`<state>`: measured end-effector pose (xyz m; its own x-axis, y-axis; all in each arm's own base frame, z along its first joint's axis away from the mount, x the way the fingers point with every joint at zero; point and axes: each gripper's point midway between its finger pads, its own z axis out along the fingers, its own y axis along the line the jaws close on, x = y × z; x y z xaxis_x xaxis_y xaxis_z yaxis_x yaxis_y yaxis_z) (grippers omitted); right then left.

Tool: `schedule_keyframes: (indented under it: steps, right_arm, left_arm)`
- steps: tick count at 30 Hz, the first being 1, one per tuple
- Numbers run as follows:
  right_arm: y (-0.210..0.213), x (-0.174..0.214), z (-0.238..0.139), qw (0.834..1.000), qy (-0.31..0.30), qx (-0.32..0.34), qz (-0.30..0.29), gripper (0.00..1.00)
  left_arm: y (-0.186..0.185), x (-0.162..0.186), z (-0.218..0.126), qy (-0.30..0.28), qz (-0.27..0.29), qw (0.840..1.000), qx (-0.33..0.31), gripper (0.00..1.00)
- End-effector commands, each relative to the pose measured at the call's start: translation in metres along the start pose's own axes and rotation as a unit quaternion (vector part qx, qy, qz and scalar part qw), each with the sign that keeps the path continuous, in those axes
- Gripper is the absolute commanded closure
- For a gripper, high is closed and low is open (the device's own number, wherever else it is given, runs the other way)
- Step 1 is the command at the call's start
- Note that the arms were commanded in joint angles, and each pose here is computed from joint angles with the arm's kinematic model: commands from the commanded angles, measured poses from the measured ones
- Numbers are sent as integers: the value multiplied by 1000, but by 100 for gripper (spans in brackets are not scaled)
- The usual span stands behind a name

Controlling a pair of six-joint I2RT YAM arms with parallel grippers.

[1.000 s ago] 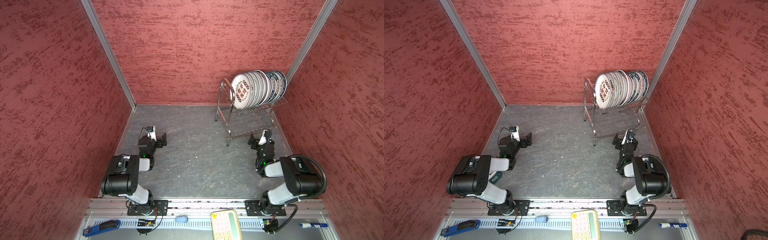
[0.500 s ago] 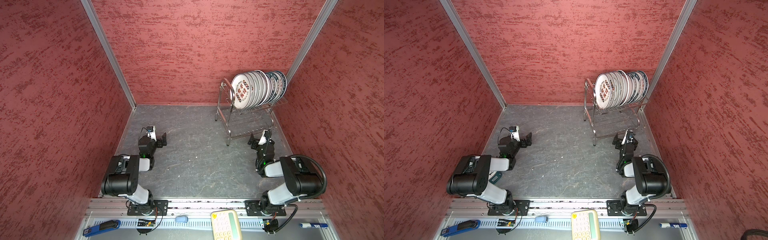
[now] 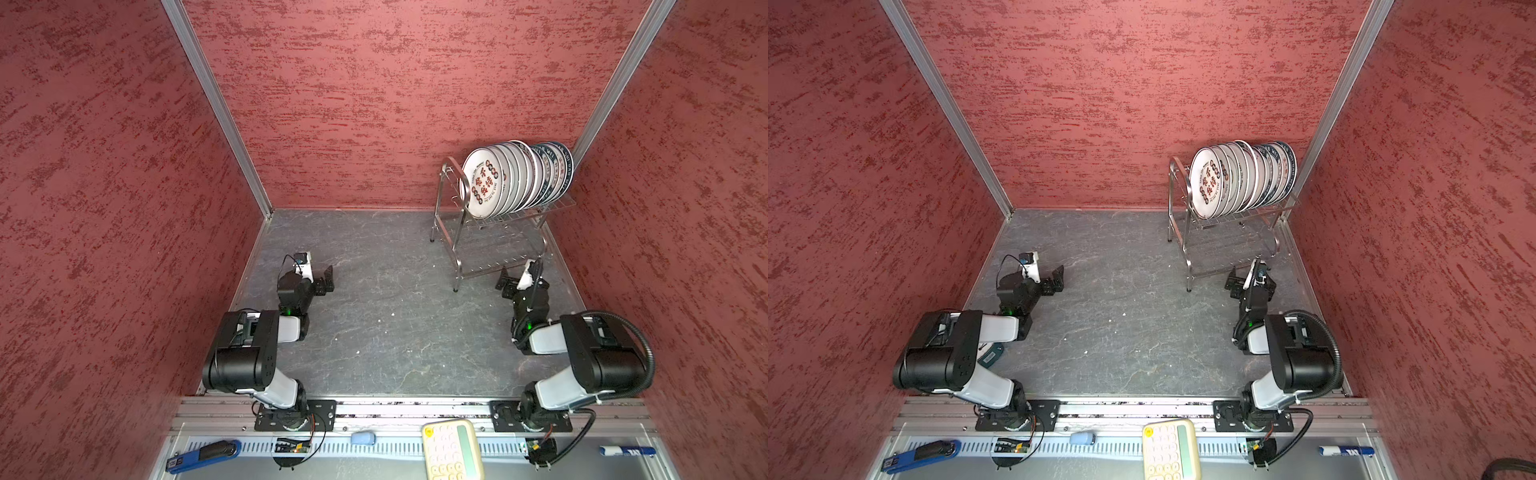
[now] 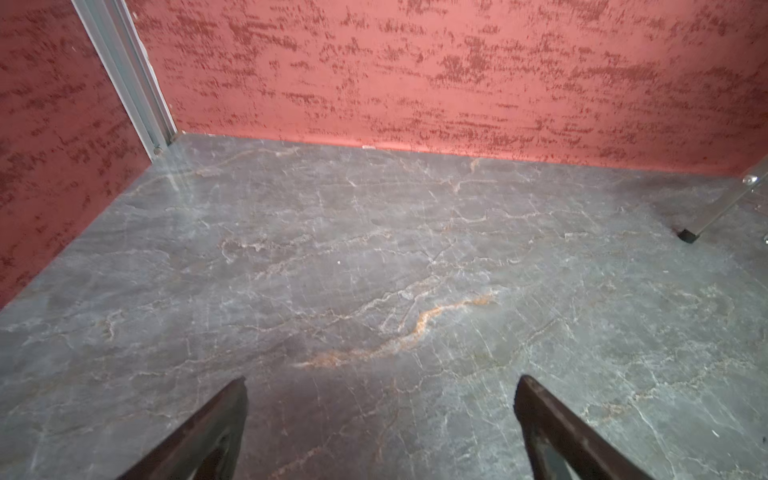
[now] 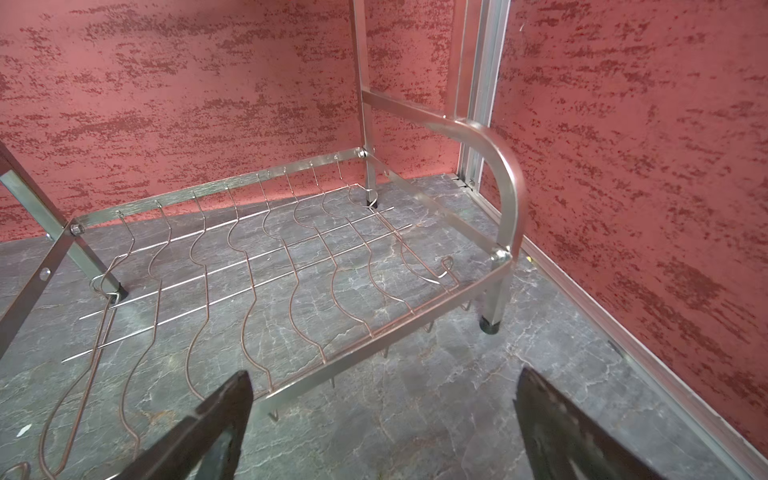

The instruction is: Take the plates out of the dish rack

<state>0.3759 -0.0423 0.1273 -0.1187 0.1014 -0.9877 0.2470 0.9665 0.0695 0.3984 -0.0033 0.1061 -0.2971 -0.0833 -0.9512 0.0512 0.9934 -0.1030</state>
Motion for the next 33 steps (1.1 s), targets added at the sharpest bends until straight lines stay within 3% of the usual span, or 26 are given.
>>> schedule_keyframes:
  steps: [1,8,15,19,23,28,33]
  right_arm:
    - [1,-31,1,1000,-24,2,1,1]
    - [8,-57,-12,1000,-19,-19,-7,1]
    - [3,-68,-25,999,5,-7,35,1]
    - [-17,-64,-31,994,38,54,92,1]
    - [-9,-64,-36,987,80,41,137,1]
    - [-6,-64,-30,975,152,61,151,1]
    - [11,-68,-22,971,200,27,130,1]
  left_arm:
    - [-3,-16,1,-4,11,1000,-2,1]
    - [-13,-24,0,8,40,999,-9,1]
    - [-35,-43,-13,27,52,998,-12,1]
    - [-41,-63,-31,18,-3,999,-29,0]
    - [-48,-61,-45,79,-60,995,-24,1]
    - [-69,-51,-57,127,-53,990,-23,1]
    - [-81,-45,-71,163,-63,984,-28,1]
